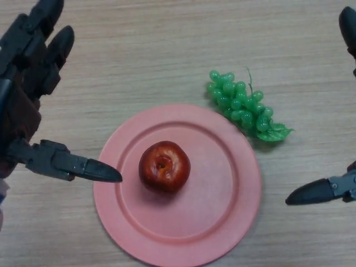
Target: Pick up the red apple and place it on the plate
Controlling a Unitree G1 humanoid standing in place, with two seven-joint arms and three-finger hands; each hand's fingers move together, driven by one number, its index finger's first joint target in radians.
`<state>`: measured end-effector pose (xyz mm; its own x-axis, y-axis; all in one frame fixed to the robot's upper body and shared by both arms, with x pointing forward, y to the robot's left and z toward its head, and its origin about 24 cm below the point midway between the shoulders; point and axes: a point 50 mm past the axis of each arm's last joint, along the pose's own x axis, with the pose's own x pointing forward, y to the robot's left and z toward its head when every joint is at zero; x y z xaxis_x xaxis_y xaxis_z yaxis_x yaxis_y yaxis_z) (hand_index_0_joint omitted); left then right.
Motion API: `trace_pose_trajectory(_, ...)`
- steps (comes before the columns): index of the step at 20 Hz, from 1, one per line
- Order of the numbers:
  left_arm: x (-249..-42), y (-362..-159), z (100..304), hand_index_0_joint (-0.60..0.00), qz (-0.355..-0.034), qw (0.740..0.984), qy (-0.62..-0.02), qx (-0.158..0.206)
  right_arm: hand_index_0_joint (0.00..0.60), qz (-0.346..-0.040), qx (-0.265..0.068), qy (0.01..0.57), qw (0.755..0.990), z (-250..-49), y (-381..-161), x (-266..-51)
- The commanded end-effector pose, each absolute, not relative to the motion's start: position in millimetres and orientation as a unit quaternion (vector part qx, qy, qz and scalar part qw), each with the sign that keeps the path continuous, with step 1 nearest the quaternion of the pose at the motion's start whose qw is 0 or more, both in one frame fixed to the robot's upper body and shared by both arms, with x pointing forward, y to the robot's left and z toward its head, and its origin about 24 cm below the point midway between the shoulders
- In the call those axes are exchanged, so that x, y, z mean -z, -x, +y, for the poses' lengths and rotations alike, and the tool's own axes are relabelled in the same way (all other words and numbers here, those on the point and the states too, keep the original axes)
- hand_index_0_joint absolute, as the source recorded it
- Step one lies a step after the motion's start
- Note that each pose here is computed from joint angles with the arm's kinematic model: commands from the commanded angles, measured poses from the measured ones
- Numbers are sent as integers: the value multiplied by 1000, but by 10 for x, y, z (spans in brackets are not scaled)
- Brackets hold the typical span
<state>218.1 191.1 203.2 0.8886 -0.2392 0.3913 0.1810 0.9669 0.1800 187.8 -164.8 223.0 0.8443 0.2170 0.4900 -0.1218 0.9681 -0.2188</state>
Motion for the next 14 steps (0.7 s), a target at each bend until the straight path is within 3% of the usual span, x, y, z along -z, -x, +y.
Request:
trace_pose_trajectory(1, -2343, -2013, 2073, 0, -293, 951, -84, 57, 0, -337, -86, 93, 933, -1655, -1748, -2423)
trace_pose_trajectory(7, -2313, -1947, 2002, 0, -309, 945, -98, 54, 0, -330, -94, 105, 933, -1676, -1740, -2351)
trace_pose_trajectory(14, -2287, -1881, 2044, 0, -294, 950, -93, 51, 0, -319, -120, 120, 932, -1589, -1744, -2233)
